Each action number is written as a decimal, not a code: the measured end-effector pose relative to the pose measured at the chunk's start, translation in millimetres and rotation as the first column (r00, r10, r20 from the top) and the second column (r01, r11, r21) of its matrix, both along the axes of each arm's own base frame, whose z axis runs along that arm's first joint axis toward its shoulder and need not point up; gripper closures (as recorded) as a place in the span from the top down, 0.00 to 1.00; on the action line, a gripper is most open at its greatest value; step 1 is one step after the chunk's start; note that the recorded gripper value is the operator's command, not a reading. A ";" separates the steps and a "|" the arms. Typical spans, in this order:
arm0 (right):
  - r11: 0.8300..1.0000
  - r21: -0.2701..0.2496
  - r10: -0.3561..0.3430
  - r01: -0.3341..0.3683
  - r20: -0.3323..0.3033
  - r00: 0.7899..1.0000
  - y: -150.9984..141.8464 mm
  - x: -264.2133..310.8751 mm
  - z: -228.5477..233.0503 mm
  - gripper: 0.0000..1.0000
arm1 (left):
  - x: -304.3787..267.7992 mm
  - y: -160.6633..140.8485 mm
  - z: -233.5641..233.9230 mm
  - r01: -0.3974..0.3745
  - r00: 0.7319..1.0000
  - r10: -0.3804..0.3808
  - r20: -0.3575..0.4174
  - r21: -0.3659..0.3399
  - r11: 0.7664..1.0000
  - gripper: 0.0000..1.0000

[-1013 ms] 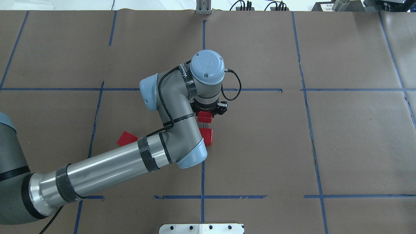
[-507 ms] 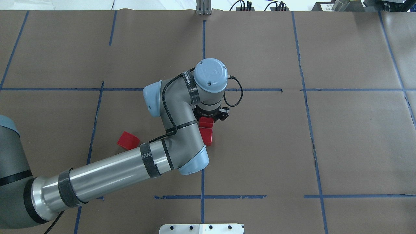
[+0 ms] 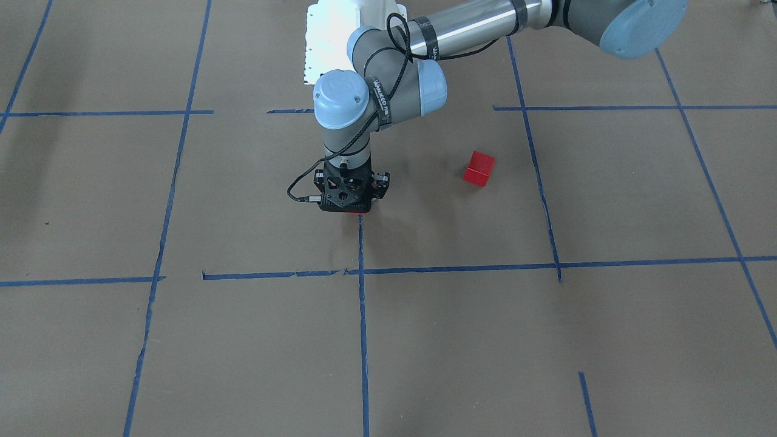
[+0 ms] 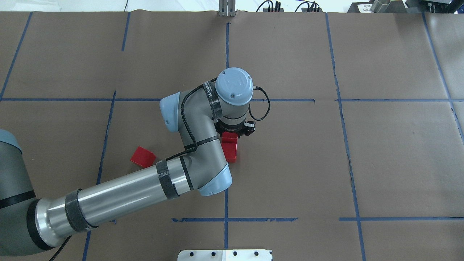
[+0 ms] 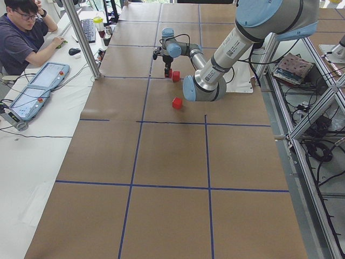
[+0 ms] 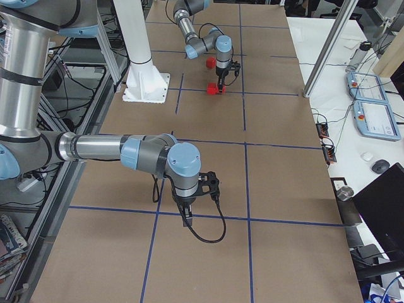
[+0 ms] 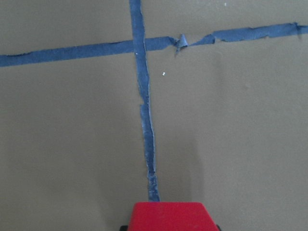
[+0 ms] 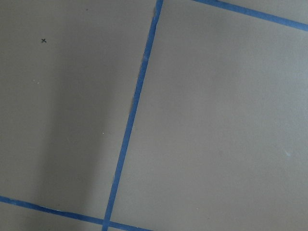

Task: Form red blocks into L shape at center
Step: 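Hold the cube against the center cube with the left gripper, adjusting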

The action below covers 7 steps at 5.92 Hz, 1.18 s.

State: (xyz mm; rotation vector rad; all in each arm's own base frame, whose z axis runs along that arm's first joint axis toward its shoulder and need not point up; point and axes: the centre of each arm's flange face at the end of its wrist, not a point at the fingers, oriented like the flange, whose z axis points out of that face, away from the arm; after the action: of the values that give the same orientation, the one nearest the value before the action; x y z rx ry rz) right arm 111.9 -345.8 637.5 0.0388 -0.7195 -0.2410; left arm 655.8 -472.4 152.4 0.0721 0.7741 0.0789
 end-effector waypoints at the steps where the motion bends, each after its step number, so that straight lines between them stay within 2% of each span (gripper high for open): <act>1: 1.000 0.000 0.000 0.000 0.000 1.000 0.0 0.0 0.0 1.00 | 0.7 -0.4 1.4 0.000 1.000 0.000 0.002 -0.001 1.000 0.05; 7: 1.000 0.000 0.000 0.000 -0.001 1.000 0.0 0.1 0.0 1.00 | 11.7 -6.1 16.1 0.001 1.000 -0.001 -0.004 -0.001 1.000 0.05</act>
State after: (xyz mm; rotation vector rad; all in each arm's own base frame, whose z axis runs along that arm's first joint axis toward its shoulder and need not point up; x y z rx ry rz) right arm 112.0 -345.8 637.6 0.0388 -0.7184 -0.2411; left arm 667.5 -478.6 168.4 0.0714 0.7778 0.0773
